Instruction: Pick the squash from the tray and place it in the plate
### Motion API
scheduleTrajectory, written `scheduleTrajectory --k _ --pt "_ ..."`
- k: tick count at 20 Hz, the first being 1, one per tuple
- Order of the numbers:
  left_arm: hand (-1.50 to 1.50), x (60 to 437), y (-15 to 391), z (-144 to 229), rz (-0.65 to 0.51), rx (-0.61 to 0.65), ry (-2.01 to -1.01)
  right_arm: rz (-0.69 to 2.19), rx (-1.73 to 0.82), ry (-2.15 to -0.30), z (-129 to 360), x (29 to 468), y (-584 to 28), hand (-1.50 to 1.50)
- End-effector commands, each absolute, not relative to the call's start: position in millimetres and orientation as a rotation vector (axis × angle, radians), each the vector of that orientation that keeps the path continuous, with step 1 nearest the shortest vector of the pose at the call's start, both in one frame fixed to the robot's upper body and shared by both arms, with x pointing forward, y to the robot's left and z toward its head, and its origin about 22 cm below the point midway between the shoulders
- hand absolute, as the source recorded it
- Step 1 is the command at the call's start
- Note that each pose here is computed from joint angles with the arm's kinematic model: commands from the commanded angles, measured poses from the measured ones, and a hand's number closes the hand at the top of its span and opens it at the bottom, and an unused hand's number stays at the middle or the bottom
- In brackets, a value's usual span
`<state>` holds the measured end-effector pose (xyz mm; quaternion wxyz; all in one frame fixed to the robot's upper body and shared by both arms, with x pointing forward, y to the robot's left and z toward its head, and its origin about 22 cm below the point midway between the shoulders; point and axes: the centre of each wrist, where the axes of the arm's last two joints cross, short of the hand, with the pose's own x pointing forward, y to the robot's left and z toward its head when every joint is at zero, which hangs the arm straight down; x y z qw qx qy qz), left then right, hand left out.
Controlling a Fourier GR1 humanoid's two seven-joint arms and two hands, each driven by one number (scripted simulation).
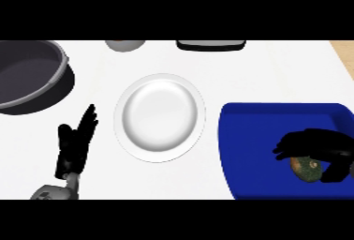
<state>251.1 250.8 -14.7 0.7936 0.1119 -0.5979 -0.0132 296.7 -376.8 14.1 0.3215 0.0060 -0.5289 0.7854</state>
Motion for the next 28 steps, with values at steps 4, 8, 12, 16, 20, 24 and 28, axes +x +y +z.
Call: scheduleTrajectory --k 4,8,12,16,20,24,28 --pt "0.0 246 264 -3 -0.039 0.258 -1.283 2.068 0.1 -1.563 5 297 -376 1.5" --pt "0.0 246 255 -6 -0.04 0.257 -1.291 2.066 0.073 -1.604 3 307 -366 1.5" --pt "0.0 261 258 -1 -0.039 0.244 -1.28 1.952 -0.053 -1.733 33 313 -387 1.5" --pt "0.0 251 254 -11 -0.023 0.25 -1.264 1.533 -0.303 -1.646 -13 325 -267 1.5" --pt "0.0 252 252 -11 -0.034 0.251 -1.261 1.339 -0.439 -1.592 -16 332 -244 1.5" --pt "0.0 254 248 -11 -0.048 0.24 -1.264 1.162 -0.562 -1.615 0 343 -184 1.5" --pt "0.0 250 247 -18 -0.05 0.24 -1.241 0.9 -0.712 -1.698 37 353 -122 1.5"
